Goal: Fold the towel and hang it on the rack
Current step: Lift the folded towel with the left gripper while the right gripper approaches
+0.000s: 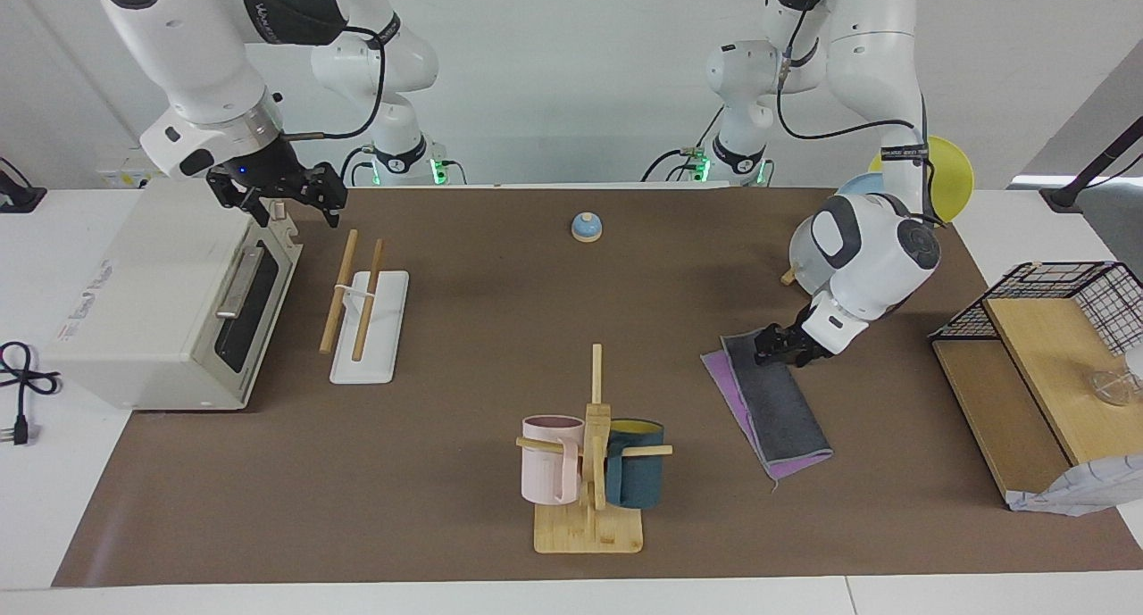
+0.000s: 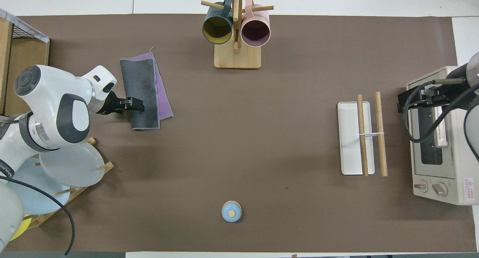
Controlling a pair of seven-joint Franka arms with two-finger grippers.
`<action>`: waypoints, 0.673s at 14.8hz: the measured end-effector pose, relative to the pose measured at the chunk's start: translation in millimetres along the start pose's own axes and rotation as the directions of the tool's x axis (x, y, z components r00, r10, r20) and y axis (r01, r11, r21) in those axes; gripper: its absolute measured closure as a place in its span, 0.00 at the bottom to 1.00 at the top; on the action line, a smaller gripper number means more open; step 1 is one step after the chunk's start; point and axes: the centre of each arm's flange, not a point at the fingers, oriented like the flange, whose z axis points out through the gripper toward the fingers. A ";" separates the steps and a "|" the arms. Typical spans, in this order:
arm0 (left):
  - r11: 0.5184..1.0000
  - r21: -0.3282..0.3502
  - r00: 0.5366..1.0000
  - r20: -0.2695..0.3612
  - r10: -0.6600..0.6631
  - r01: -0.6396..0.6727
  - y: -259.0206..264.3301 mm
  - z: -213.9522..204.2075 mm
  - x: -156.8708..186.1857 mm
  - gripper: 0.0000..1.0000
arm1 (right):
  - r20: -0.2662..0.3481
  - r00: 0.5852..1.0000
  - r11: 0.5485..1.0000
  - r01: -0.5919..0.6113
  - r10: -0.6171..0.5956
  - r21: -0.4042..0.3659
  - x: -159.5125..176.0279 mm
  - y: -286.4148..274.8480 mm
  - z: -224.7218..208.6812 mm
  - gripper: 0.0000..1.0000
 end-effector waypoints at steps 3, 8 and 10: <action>1.000 -0.007 1.000 -0.002 -0.007 0.007 -0.1 -0.3 0.3 0.22 | -0.002 1.000 1.000 0.019 -0.019 0.006 -1.9 -17.1 2.5 0.00; 1.000 -0.020 1.000 -0.006 -0.023 0.023 -1.4 -0.9 0.6 0.35 | 0.007 0.998 0.991 -0.058 0.058 0.119 -4.9 -33.4 0.8 0.00; 0.999 -0.025 1.000 -0.007 -0.028 0.028 -1.3 -0.9 0.7 0.36 | 0.010 0.998 0.984 -0.067 0.066 0.168 -4.4 -38.9 1.0 0.00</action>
